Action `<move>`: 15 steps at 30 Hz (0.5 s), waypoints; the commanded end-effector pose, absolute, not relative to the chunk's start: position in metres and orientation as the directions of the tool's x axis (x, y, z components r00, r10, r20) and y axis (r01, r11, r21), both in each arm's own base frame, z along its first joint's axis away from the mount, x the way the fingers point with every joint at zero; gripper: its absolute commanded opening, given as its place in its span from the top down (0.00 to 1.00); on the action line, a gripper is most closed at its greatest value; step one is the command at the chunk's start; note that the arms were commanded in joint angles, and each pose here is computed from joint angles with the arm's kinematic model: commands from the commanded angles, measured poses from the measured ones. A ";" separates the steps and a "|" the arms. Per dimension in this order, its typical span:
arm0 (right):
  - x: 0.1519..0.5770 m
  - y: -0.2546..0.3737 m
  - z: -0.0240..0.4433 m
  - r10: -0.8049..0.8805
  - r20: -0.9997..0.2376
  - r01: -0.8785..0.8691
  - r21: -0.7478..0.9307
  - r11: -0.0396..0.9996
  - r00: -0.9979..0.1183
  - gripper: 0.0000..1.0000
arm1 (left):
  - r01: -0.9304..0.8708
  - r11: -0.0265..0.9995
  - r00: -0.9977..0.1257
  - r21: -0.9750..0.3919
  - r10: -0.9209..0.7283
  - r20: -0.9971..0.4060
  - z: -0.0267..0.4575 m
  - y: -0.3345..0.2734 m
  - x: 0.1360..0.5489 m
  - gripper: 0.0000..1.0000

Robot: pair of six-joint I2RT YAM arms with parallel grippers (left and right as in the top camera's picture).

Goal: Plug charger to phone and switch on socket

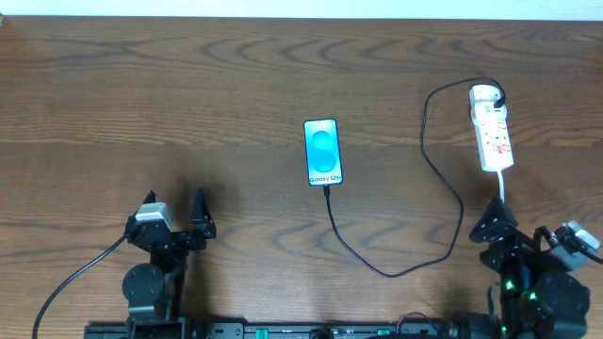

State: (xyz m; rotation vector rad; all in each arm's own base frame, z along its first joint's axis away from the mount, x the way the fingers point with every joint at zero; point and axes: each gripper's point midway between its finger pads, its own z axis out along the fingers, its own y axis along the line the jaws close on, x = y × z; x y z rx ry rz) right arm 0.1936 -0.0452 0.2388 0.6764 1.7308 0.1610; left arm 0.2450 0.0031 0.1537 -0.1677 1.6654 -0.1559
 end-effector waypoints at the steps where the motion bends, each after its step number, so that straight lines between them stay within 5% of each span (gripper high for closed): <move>1: 0.202 -0.043 0.234 0.511 -0.856 0.299 0.470 0.830 -0.073 0.01 | -0.006 0.978 -0.146 -0.206 -0.205 -0.968 0.139 -0.001 0.244 0.09; 15: 0.237 -0.025 0.230 0.482 -0.861 0.008 0.490 0.872 0.165 0.01 | -0.006 0.979 -0.145 -0.206 -0.205 -0.968 0.139 -0.001 0.244 0.09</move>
